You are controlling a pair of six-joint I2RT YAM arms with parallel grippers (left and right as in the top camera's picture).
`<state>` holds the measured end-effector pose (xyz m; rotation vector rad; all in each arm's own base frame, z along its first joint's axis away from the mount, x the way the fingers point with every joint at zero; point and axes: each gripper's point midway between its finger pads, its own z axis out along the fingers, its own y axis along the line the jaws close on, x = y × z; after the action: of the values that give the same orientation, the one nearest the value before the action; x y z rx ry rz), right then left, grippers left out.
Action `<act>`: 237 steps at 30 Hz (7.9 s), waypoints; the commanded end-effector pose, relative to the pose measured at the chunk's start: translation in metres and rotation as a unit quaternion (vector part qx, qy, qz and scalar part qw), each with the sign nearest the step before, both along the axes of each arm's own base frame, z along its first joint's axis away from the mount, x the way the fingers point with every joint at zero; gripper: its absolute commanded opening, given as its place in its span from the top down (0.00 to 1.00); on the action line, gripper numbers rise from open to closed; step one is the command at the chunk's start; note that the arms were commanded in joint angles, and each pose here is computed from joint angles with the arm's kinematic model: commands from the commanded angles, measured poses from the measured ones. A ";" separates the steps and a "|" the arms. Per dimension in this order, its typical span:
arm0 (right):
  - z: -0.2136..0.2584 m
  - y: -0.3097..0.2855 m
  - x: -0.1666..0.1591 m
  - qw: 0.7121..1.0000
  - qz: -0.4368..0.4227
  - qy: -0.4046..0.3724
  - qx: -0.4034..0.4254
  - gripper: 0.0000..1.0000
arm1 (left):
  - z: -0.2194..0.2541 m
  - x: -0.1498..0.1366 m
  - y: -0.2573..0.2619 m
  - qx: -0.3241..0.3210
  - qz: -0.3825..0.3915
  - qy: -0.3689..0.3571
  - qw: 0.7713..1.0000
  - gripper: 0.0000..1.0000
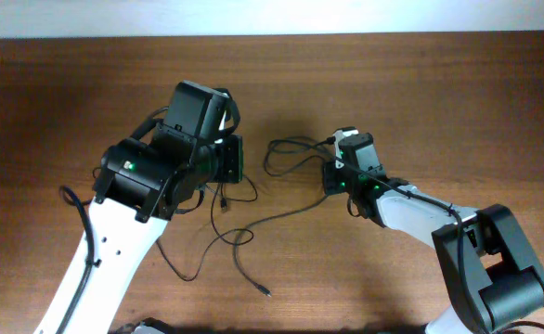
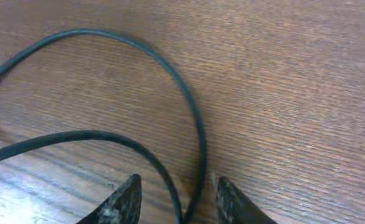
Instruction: Untangle cables
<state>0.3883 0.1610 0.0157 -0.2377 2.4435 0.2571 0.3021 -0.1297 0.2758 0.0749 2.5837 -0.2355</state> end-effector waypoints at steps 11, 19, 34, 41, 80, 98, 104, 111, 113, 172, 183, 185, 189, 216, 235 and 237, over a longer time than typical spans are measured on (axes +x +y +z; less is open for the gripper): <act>-0.004 0.012 -0.005 0.999 0.051 0.001 0.002 0.65 | 0.000 0.000 -0.001 0.001 -0.008 0.000 1.000 1.00; -0.023 -0.008 0.002 0.997 0.038 -0.008 -0.066 0.88 | 0.000 0.000 -0.001 0.001 -0.008 0.000 1.000 1.00; 0.085 -0.230 -0.057 0.911 -0.388 0.008 -0.142 0.96 | 0.062 0.058 -0.036 -0.088 -0.022 -0.163 0.982 1.00; 0.087 -0.251 -0.082 0.907 -0.412 0.048 -0.073 0.86 | 0.186 0.072 -0.099 -0.315 -0.106 -0.324 0.886 1.00; 0.070 -0.227 -0.070 0.924 -0.375 0.075 -0.018 0.47 | -0.262 0.023 -0.143 0.113 -0.246 0.208 0.940 0.48; 0.072 -0.228 -0.067 0.925 -0.375 0.067 -0.016 0.47 | -0.005 0.100 -0.113 0.142 -0.117 -0.119 0.976 1.00; 0.072 -0.227 -0.067 0.925 -0.374 0.068 -0.015 0.47 | -0.006 0.065 -0.057 0.188 -0.035 -0.054 0.980 1.00; 0.072 -0.227 -0.067 0.925 -0.374 0.068 -0.015 0.47 | -0.038 0.041 -0.067 0.163 -0.080 0.022 0.983 1.00; 0.072 -0.227 -0.067 0.925 -0.374 0.068 -0.015 0.46 | -0.063 0.031 -0.068 0.165 -0.091 0.055 0.981 1.00; 0.072 -0.223 -0.065 0.928 -0.367 0.067 -0.004 0.41 | -0.203 0.050 -0.101 0.085 -0.082 0.027 0.993 0.43; 0.072 -0.223 -0.065 0.928 -0.367 0.067 -0.004 0.41 | -0.272 0.054 -0.107 0.118 -0.109 0.066 0.985 0.43; 0.072 -0.223 -0.065 0.928 -0.367 0.067 -0.004 0.41 | -0.271 0.058 -0.109 0.114 -0.110 0.059 0.986 0.43; 0.072 -0.223 -0.065 0.928 -0.367 0.067 -0.004 0.41 | -0.278 0.056 -0.108 0.118 -0.111 0.065 0.985 0.47; 0.072 -0.223 -0.064 0.928 -0.367 0.065 -0.003 0.41 | -0.020 0.165 0.076 0.202 0.130 -0.228 0.944 1.00; 0.073 -0.223 -0.064 0.928 -0.367 0.064 -0.003 0.40 | -0.215 0.161 0.157 0.267 0.081 0.047 0.959 0.01; 0.073 -0.223 -0.063 0.928 -0.367 0.064 -0.003 0.41 | -0.201 0.158 0.161 0.305 0.035 0.066 0.950 0.01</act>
<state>0.3257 -0.0616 0.0910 0.6925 2.4660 -0.0778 0.4571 0.0258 0.0605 0.0392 2.6758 0.5415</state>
